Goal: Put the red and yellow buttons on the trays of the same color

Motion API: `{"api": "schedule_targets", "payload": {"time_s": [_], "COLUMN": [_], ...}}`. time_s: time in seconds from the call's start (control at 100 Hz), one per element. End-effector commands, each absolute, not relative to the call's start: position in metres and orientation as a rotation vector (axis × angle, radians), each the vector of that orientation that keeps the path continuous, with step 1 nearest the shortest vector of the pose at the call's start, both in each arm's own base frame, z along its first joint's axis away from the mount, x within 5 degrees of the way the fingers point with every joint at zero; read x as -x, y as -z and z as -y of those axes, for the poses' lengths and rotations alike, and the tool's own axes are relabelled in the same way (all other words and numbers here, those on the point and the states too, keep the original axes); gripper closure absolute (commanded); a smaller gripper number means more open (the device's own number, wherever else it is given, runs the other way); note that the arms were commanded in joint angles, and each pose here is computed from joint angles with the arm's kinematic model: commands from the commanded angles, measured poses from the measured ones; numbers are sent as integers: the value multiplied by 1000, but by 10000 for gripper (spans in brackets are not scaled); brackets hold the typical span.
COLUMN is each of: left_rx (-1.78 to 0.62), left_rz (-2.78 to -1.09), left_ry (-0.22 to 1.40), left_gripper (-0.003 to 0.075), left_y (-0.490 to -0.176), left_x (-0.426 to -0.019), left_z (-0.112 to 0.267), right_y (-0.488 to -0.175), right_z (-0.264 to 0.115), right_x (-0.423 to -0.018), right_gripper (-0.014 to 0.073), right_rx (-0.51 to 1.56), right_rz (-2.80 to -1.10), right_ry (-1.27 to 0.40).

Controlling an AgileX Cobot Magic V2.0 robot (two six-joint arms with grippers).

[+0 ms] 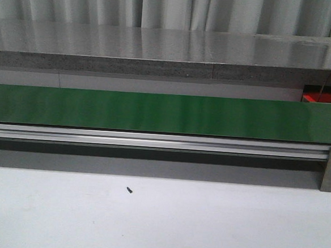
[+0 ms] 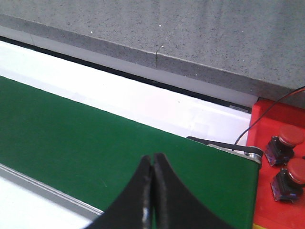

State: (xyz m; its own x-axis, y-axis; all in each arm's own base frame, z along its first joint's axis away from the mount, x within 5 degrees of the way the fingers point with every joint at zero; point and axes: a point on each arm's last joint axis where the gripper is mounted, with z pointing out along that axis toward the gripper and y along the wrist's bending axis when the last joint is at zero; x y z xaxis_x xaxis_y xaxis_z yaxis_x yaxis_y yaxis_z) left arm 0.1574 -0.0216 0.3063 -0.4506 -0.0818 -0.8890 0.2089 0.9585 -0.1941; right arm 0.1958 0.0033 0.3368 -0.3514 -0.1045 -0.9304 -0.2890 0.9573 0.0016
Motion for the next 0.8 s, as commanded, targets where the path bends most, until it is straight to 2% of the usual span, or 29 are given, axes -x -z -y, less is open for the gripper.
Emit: {"api": "schedule_targets", "payload": {"time_s": [0.0, 0.67, 0.79], "left_rx": [-57, -57, -57], "left_rz": [-1948, -1948, -1948], "left_ry": [339, 339, 339], "left_gripper": [740, 740, 740], "left_y": [-319, -319, -319], "left_x": [-159, -159, -159], "left_z": [21, 21, 21], "right_y": [-352, -352, -355], "right_z": [-3, -2, -8], "right_x": [-194, -195, -193], "right_gripper": [662, 662, 662], "right_rx": [264, 252, 291], "right_rz": [-1865, -1859, -1829], "right_ry": [-178, -165, -118]}}
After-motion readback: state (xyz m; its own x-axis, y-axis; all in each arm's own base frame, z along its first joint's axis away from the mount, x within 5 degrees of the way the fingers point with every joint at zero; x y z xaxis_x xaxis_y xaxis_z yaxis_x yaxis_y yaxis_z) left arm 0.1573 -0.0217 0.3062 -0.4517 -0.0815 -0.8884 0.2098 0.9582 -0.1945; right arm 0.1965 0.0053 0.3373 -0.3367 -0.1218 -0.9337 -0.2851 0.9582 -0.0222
